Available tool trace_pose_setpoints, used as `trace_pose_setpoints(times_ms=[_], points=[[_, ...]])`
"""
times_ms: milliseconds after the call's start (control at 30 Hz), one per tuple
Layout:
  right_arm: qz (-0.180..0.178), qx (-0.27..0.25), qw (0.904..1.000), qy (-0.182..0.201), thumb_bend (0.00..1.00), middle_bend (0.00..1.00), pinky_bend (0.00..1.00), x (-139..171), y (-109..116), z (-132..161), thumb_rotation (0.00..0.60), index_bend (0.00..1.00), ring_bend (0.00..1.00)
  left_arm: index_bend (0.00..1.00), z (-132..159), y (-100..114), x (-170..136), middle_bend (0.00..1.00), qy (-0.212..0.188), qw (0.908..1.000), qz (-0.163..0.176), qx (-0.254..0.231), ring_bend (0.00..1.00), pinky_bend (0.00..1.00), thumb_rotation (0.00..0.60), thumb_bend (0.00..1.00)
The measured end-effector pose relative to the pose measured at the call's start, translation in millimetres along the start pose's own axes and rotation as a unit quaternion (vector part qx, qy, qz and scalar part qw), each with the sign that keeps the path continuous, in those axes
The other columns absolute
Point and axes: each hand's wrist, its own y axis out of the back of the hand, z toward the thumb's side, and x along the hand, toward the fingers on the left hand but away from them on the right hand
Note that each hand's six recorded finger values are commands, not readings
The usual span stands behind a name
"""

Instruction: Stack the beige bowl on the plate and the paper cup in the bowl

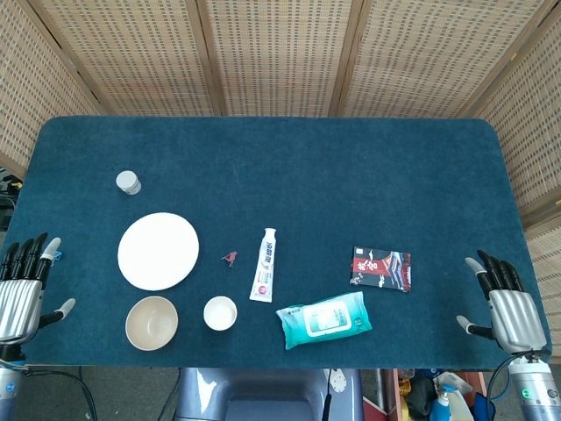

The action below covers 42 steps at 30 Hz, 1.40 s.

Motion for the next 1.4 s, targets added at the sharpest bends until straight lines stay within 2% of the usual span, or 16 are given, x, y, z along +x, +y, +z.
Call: trace_pose_setpoints(times_ms=[267,467,600,800,933,1067,1400], points=[[-0.003,-0.001,1.0000,-0.003,0.14,0.00,0.00,0,2,-2,0.600,0.08,0.00,0.00,4,1,-1,0.00,-0.010,0.9999,-0.001,-0.004,0.00,0.00,0.600,0.12],[-0.001,0.002,1.0000,-0.002,0.14,0.00,0.00,0,0,-1,0.600,0.08,0.00,0.03,5,5,-2,0.00,-0.032,0.9993,0.001,-0.017,0.00,0.00,0.600,0.13],[0.000,0.004,1.0000,-0.001,0.14,0.00,0.00,1,-1,1,0.600,0.08,0.00,0.07,4,10,-3,0.00,-0.050,0.9983,-0.003,-0.029,0.00,0.00,0.600,0.15],[0.002,0.007,1.0000,0.000,0.14,0.00,0.00,0,-3,2,0.600,0.08,0.00,0.18,13,12,-7,0.00,-0.106,0.9933,-0.021,-0.041,0.00,0.00,0.600,0.15],[0.002,0.006,1.0000,-0.001,0.14,0.00,0.00,0,-3,2,0.600,0.08,0.00,0.25,20,6,-12,0.00,-0.140,0.9886,-0.043,-0.036,0.00,0.00,0.600,0.16],[0.000,0.005,1.0000,-0.003,0.14,0.00,0.00,0,-2,1,0.600,0.08,0.00,0.33,24,1,-15,0.00,-0.157,0.9859,-0.049,-0.032,0.00,0.00,0.600,0.19],[0.000,0.003,1.0000,-0.004,0.14,0.00,0.00,0,-1,-1,0.600,0.08,0.00,0.36,25,-18,-29,0.00,-0.184,0.9801,-0.074,-0.016,0.00,0.00,0.600,0.26]])
